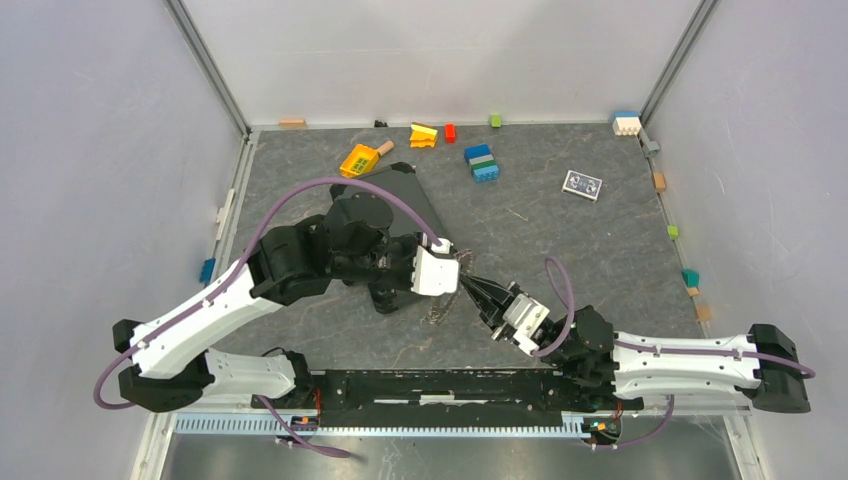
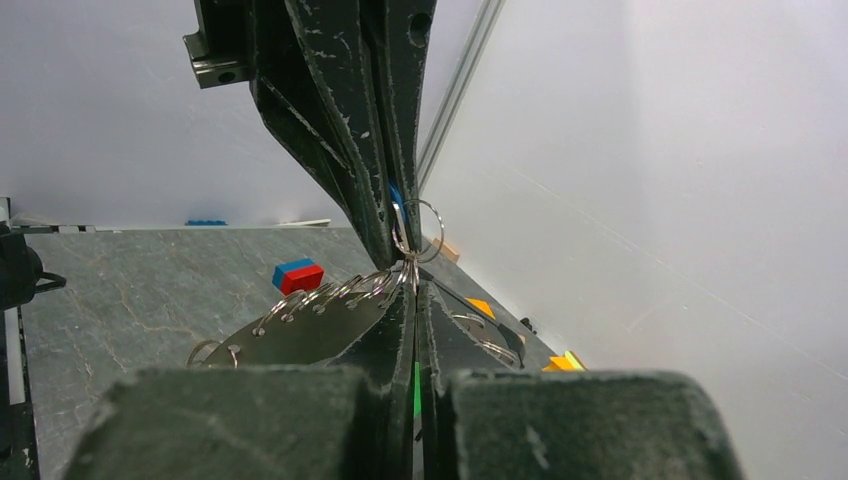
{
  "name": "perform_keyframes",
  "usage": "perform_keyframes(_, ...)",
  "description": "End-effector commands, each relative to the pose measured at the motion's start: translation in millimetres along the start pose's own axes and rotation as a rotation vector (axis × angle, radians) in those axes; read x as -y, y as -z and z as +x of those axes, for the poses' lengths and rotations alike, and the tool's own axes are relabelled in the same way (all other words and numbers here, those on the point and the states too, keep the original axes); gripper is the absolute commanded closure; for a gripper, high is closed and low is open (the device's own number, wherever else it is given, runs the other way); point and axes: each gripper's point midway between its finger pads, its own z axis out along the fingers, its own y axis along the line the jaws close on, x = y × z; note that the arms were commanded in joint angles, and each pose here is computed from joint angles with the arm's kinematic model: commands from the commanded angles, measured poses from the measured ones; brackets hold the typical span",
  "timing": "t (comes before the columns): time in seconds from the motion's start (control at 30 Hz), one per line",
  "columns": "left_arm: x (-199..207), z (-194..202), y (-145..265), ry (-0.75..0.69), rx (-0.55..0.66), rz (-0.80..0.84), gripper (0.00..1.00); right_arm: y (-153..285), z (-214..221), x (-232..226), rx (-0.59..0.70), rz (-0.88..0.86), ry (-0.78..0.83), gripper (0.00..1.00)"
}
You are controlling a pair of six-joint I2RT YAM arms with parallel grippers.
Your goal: Remove the keys from the keyring
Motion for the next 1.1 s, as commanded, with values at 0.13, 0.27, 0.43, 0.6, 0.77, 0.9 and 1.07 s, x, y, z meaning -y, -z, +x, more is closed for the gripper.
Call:
perform_keyframes(0.13, 5, -14, 6, -0.058, 0.077, 0.018, 0.98, 2, -31, 28, 0.074, 0.086, -0.036, 1.0)
perform_keyframes(0.27, 7, -14, 4, -0.059, 0.08, 0.031, 0.98, 3, -32, 29, 0.079, 0.09, -0.041, 1.0)
perform_keyframes(0.43, 9, -11, -3, -0.05, 0.07, 0.051, 0.98, 3, -37, 29, 0.092, 0.083, -0.043, 1.0)
perform_keyframes(0.6, 9, -8, -8, -0.044, 0.058, 0.057, 0.98, 3, -42, 27, 0.114, 0.064, -0.044, 1.0)
perform_keyframes(0.77, 10, -5, -12, -0.038, 0.045, 0.063, 0.98, 4, -47, 29, 0.133, 0.061, -0.048, 1.0)
perform_keyframes(0.9, 9, -2, -13, -0.037, 0.033, 0.058, 0.98, 6, -51, 32, 0.148, 0.066, -0.05, 1.0)
perform_keyframes(1.07, 7, -1, -13, -0.038, 0.024, 0.047, 0.98, 10, -46, 31, 0.133, 0.065, -0.037, 1.0)
